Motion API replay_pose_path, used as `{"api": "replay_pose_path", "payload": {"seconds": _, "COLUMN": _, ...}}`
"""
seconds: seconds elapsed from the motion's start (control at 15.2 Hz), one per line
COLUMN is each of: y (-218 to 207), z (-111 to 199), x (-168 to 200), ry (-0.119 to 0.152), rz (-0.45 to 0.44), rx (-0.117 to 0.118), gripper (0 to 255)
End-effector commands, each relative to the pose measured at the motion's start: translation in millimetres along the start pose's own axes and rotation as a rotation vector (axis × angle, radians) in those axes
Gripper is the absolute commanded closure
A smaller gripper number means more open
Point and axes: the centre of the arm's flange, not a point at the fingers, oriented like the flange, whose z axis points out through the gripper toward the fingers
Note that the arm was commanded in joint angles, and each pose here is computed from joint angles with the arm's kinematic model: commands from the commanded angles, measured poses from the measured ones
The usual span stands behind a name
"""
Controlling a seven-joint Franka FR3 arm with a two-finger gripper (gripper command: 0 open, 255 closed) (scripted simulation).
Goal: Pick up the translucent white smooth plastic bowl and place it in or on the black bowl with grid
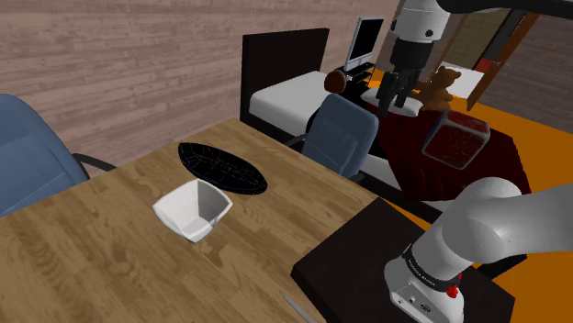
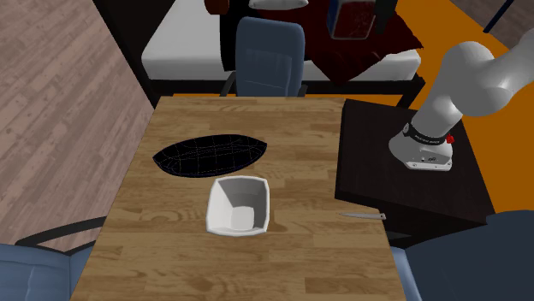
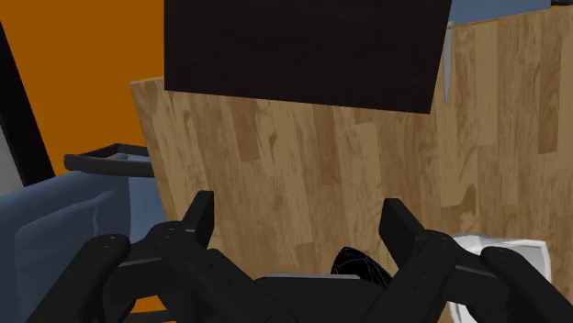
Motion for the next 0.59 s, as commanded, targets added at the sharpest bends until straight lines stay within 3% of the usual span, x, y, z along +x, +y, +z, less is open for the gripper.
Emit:
{"api": "replay_pose_path", "payload": {"seconds": 0.0, "y": 0, "z": 0, "x": 0, "ry": 0.000, "rz": 0.000, "rx": 0.000, "gripper": 0}}
{"api": "replay_pose_path", "payload": {"seconds": 0.53, "y": -33, "z": 72, "x": 59, "ry": 0.023, "rz": -0.039, "rx": 0.084, "gripper": 0}}
